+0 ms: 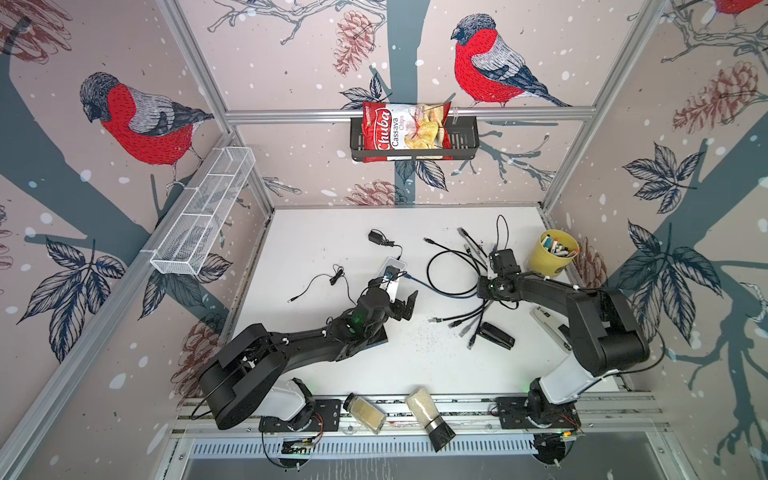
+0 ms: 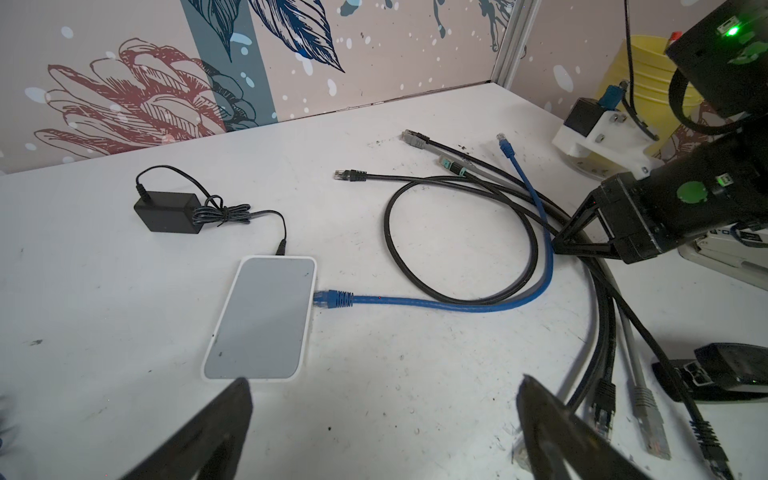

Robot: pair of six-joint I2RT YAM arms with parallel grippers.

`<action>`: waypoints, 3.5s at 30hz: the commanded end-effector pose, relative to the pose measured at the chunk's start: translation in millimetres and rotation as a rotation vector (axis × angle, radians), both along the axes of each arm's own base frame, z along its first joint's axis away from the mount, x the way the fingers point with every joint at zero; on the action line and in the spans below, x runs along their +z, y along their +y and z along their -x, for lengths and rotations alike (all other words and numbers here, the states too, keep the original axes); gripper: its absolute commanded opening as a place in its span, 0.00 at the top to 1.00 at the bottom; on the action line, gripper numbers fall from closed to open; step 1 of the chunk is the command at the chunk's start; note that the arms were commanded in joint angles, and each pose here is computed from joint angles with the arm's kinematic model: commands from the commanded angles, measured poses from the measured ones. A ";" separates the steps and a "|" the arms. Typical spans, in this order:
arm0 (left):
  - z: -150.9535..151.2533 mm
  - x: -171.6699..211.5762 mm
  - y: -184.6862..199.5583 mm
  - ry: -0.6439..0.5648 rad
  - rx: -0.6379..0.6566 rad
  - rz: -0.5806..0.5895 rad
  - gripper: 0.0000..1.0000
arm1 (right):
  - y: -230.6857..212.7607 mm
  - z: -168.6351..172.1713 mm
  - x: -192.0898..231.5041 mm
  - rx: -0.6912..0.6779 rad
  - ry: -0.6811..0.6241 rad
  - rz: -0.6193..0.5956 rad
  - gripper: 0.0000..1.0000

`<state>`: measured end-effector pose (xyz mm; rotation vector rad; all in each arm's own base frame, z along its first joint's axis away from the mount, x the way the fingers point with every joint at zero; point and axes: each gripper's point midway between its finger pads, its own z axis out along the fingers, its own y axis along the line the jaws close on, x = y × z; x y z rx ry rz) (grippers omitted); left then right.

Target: Insert the plug into the switch port

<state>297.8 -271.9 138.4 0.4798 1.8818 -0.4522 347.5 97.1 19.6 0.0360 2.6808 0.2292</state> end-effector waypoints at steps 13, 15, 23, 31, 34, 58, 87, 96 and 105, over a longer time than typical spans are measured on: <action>16.0 6.5 -28.9 0.001 -0.197 -0.041 0.03 | 19.1 -17.9 56.7 -0.027 -0.112 -0.145 1.00; 21.3 4.0 -37.3 -0.001 -0.240 -0.058 0.03 | 22.4 -21.2 62.9 -0.041 -0.123 -0.163 1.00; 27.7 -15.8 -63.7 0.007 -0.279 -0.184 0.03 | 43.6 -29.0 54.1 -0.076 -0.099 -0.216 0.99; 21.1 -10.3 -46.7 -0.025 -0.191 -0.192 0.03 | 96.8 -40.4 55.4 -0.055 -0.127 -0.353 0.96; 19.5 -10.9 -36.0 -0.031 -0.146 -0.200 0.03 | 110.9 -45.6 55.4 -0.044 -0.134 -0.373 0.94; 17.0 -14.2 16.3 -0.075 0.044 -0.232 0.03 | 156.3 -39.8 121.6 0.588 -0.465 0.022 0.79; 20.8 -15.2 46.3 0.014 0.113 -0.174 0.03 | 140.8 60.0 44.0 1.641 -0.547 0.469 0.75; 21.5 -16.9 51.0 0.019 0.119 -0.179 0.03 | 144.5 61.2 13.9 1.726 -0.458 0.538 0.76; 21.0 -16.0 54.5 0.014 0.124 -0.169 0.03 | 151.5 55.0 6.0 1.777 -0.450 0.615 0.75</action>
